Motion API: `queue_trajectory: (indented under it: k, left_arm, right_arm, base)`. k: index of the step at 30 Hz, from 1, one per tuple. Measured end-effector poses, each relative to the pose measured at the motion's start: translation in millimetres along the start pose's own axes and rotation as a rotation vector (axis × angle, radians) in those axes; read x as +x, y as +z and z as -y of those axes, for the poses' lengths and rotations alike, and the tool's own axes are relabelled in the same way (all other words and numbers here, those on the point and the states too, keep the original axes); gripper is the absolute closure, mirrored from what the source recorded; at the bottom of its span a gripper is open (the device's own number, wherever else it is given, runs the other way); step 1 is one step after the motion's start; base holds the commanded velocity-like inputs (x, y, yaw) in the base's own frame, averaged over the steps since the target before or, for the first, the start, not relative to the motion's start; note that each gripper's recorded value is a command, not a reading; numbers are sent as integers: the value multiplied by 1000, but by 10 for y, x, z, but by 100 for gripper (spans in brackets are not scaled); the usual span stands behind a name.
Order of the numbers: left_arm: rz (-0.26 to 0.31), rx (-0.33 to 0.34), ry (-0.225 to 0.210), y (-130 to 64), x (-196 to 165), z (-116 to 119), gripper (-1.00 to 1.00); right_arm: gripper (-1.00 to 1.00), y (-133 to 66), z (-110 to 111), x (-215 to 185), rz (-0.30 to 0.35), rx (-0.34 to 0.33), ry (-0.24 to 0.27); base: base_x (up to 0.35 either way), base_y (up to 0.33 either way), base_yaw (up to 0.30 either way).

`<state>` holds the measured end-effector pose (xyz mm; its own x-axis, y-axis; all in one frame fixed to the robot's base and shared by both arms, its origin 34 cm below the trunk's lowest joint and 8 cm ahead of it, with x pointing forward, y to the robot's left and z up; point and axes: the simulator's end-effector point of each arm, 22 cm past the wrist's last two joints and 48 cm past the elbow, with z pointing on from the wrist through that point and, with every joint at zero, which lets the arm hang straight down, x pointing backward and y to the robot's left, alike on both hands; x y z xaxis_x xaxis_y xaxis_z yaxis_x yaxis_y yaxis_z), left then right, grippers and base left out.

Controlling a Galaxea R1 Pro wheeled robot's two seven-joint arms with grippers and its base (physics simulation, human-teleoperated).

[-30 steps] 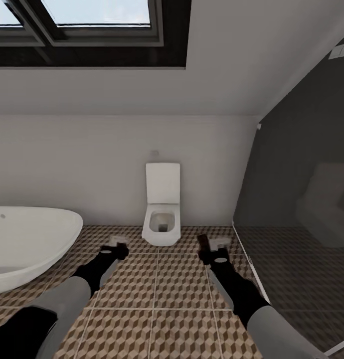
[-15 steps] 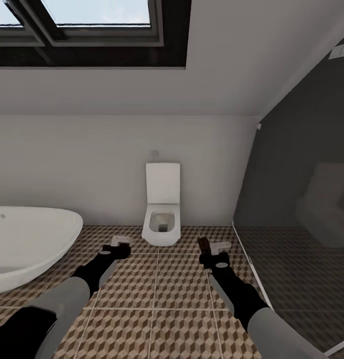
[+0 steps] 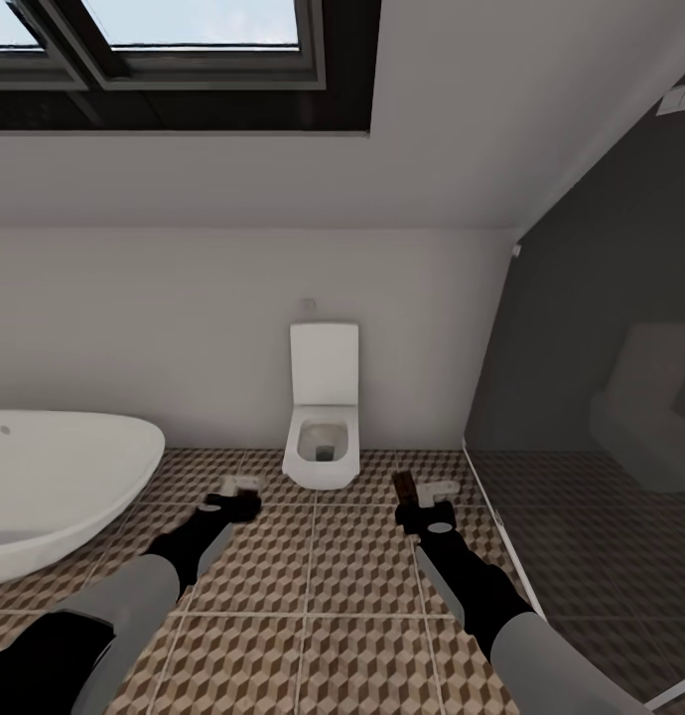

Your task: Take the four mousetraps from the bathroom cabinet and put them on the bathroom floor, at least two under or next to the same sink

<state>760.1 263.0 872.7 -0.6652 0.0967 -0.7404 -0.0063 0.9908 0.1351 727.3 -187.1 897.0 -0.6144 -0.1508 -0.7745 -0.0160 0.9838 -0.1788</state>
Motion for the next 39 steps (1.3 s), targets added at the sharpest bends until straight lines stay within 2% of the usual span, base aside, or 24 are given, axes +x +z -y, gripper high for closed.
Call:
queue_trajectory:
  k: [31,34,39]
  left_arm:
    - [-70,36,4,372,473,327,100]
    - [-75,40,4,408,517,361,100]
    - [-84,44,4,471,592,398,100]
  right_arm:
    - [100,379,-103,429,-58,-12,-6]
    - [100,414,-160,499,-76,-37,18]
    - [100,470,-234,635,-114,-69,87]
  base:
    - [0,0,0]
    - [0,0,0]
    - [0,0,0]
